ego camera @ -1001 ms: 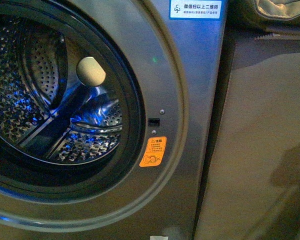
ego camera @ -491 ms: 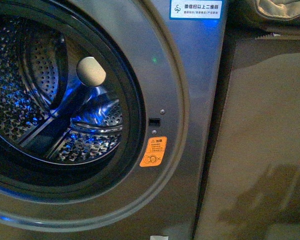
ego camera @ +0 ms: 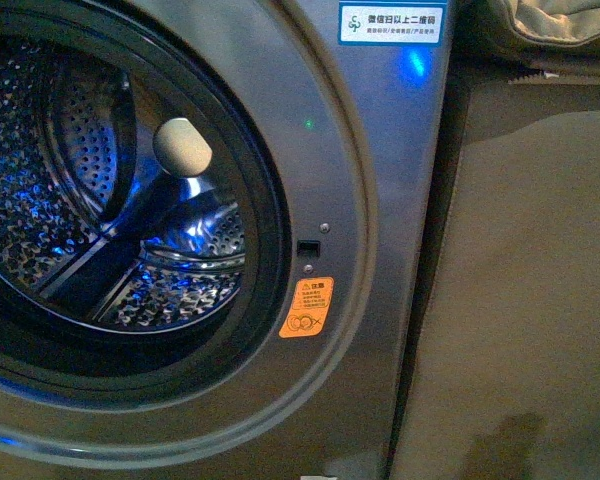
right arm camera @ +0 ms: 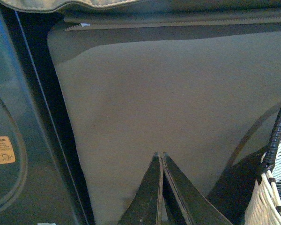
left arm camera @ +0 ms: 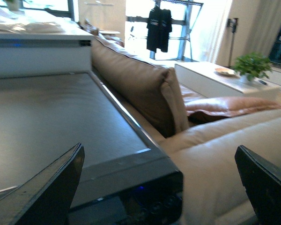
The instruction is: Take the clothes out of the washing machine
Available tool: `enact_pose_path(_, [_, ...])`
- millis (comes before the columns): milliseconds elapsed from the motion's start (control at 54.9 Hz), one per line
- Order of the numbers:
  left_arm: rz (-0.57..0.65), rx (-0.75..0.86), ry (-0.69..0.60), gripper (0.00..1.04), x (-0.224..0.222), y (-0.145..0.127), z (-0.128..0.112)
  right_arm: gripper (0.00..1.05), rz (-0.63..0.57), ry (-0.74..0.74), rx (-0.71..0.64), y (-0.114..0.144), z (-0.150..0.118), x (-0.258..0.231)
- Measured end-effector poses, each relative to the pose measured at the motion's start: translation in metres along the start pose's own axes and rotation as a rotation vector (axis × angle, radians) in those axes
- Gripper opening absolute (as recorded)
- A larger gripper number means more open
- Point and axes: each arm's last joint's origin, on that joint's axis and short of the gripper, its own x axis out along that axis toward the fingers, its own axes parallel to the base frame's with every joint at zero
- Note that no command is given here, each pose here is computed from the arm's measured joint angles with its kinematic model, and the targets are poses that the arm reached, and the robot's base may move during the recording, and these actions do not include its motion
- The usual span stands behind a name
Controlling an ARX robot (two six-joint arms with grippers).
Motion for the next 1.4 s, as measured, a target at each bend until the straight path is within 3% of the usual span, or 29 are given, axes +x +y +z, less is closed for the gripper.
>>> enact_pose_path(109, [0.069,0.0,-0.012,0.98,-0.002,0.011,0.005,0.02,0.0,0.002,0.0,0.0,-0.005,-0.004])
enact_pose_path(237, [0.421,0.005,-0.041,0.98,-0.017,0.071,0.009,0.02,0.0,-0.001,0.0,0.0,-0.01,-0.009])
enact_pose_path(382, [0.613,0.025,0.02,0.98,-0.049,0.102,0.001,0.02,0.0,0.0,0.0,0.0,-0.015,-0.012])
enact_pose_path(582, [0.603,-0.057,0.163,0.98,-0.072,0.107,-0.023,0.02,0.0,-0.001,0.0,0.0,-0.018,-0.016])
enact_pose_path(746, [0.582,-0.157,0.262,0.98,-0.057,0.112,-0.061,0.02,0.0,-0.006,0.0,0.0,-0.026,-0.02])
enact_pose_path(837, [0.414,-0.034,0.141,0.8,-0.066,0.109,-0.08,0.02,0.001,-0.011,0.0,0.0,-0.026,-0.022])
enact_pose_path(983, [0.362,0.075,-0.001,0.52,-0.121,0.099,-0.131,0.02,0.0,0.019,0.0,0.0,-0.03,-0.028])
enact_pose_path(1256, [0.392,0.073,0.146,0.03,-0.153,0.113,-0.264,0.02,0.0,-0.003,0.0,0.0,-0.029,-0.034])
enact_pose_path(1401, [0.391,0.085,0.112,0.04,-0.173,0.108,-0.292,0.02,0.0,-0.002,0.0,0.0,-0.029,-0.034])
